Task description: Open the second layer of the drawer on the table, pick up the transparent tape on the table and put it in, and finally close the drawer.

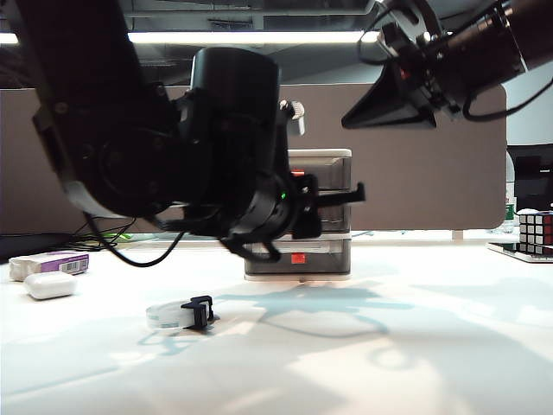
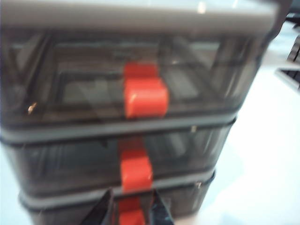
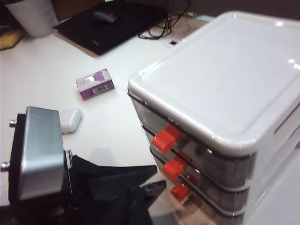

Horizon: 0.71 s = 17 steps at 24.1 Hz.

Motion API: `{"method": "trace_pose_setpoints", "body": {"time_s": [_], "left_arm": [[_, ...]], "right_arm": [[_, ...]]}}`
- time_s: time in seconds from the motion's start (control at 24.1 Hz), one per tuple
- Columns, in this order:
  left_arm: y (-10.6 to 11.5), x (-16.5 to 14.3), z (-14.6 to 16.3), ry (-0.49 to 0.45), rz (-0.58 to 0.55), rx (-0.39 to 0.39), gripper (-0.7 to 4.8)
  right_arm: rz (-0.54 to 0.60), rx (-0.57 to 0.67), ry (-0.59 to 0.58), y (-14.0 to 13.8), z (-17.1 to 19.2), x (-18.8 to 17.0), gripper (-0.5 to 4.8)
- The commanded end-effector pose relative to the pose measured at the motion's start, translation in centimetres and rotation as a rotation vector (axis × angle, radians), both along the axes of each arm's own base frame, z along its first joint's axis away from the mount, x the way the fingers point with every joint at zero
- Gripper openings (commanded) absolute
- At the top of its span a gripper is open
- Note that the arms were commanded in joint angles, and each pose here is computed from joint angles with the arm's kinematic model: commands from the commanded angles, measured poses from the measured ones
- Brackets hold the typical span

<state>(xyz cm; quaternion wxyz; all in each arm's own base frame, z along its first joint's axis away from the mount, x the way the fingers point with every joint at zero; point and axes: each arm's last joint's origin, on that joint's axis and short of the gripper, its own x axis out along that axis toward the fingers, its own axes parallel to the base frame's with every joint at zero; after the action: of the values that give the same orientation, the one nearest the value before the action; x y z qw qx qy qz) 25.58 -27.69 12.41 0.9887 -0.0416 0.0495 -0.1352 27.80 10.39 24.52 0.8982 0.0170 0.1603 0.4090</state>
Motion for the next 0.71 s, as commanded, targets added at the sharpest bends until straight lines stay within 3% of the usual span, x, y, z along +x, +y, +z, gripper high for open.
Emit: {"method": "trace_pose_setpoints", "body": {"time_s": [0.04,0.33,0.5,0.71], "left_arm": [[-0.77,0.51,0.26,-0.017,0.013,-0.023,0.94],[-0.94,0.76,0.11,-0.016,0.040,-0.017,0.98],[-0.96,0.75,-0.18,-0.007,0.039,-0.005,1.88],[-1.00,0.79,-0.29,-0.006,0.040,-0.005,1.83]], "right_arm": [[0.011,0.010,-0.029,0.08,0.87,0.21,-0.05],[0.021,0.006,-0.008,0.09,0.81,0.17,-0.05],[0.022,0.001,-0.002,0.08,0.73,0.15,-0.05],[0.021,0.001,0.000,0.08,0.72,0.14,-0.05]]}}
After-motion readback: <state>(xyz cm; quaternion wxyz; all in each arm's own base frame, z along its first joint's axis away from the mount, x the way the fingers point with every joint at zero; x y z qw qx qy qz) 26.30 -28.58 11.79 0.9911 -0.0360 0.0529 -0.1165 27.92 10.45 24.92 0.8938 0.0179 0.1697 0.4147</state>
